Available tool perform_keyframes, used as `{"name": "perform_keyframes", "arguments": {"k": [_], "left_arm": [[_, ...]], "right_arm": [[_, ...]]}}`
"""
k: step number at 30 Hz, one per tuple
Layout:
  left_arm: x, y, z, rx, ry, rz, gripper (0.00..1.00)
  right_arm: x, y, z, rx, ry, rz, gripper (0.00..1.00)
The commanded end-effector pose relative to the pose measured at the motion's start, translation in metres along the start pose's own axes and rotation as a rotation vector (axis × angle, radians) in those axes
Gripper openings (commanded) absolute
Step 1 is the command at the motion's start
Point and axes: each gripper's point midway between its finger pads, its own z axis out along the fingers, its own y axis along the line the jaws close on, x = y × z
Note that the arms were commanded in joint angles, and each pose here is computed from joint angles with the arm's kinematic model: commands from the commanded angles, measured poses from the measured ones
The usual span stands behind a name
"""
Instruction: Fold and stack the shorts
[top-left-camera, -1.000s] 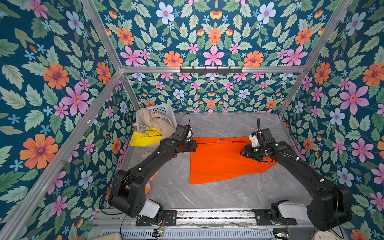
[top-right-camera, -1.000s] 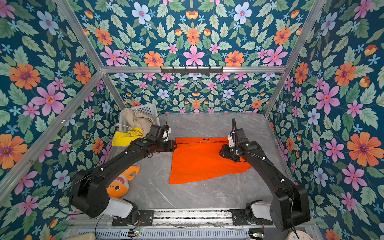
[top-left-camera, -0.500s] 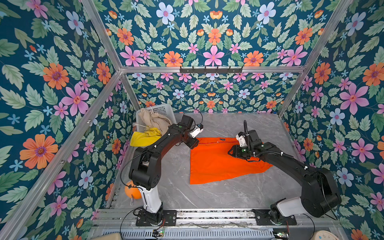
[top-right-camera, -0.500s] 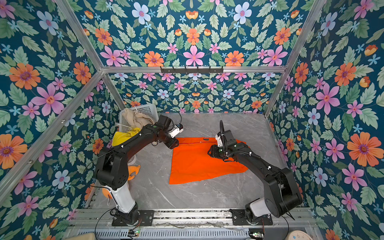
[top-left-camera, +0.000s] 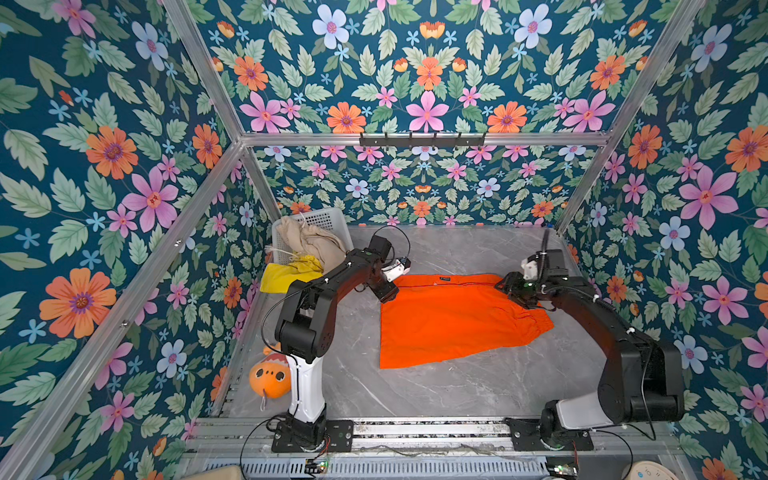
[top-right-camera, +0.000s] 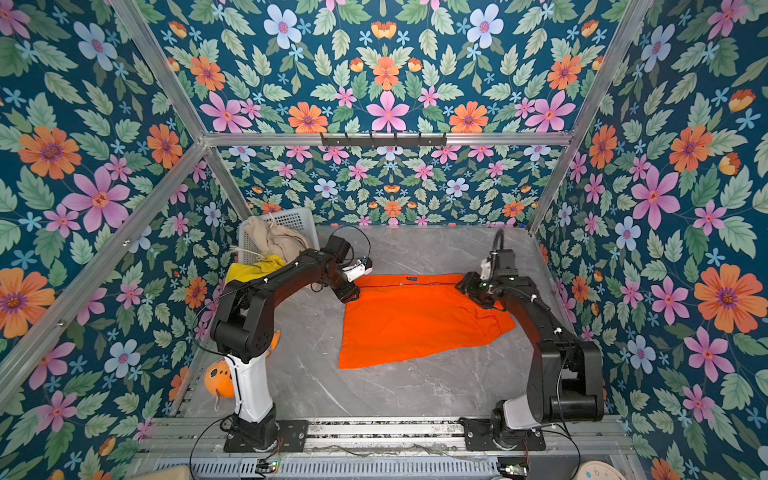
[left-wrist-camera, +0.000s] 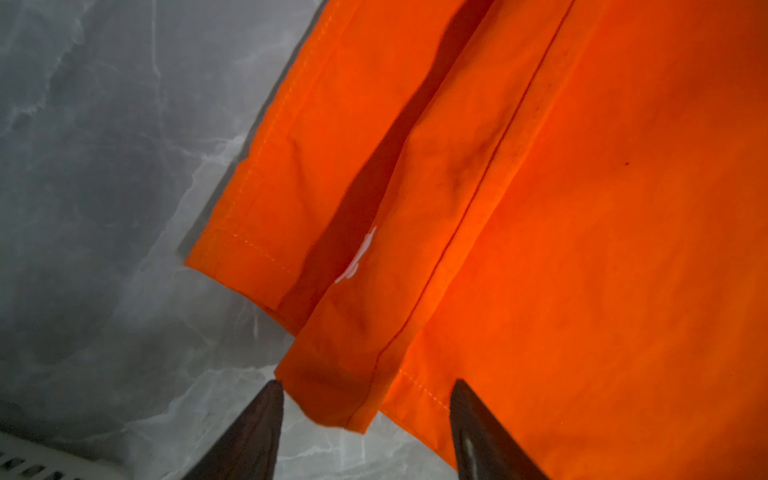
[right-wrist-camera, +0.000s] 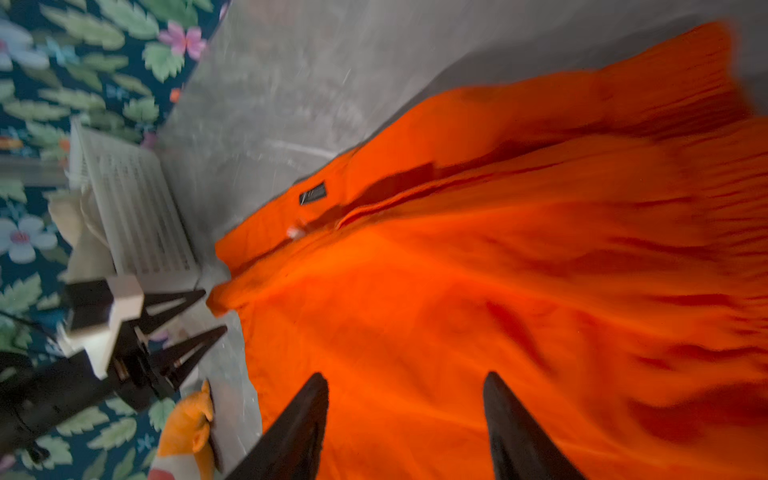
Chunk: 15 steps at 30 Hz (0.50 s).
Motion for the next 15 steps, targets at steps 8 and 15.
{"name": "perform_keyframes", "arguments": {"k": [8,15], "left_arm": [[0.001,0.002,0.011,0.001,0.004,0.027,0.62],[-0.002,0.002,0.009,-0.006,-0.018,0.062,0.6]], "right_arm": [[-0.041,-0.078,0.003,0.208,0.115,-0.073,0.65],[-0.066,-0.085,0.022,0.179,0.11,-0.143,0.65]]}}
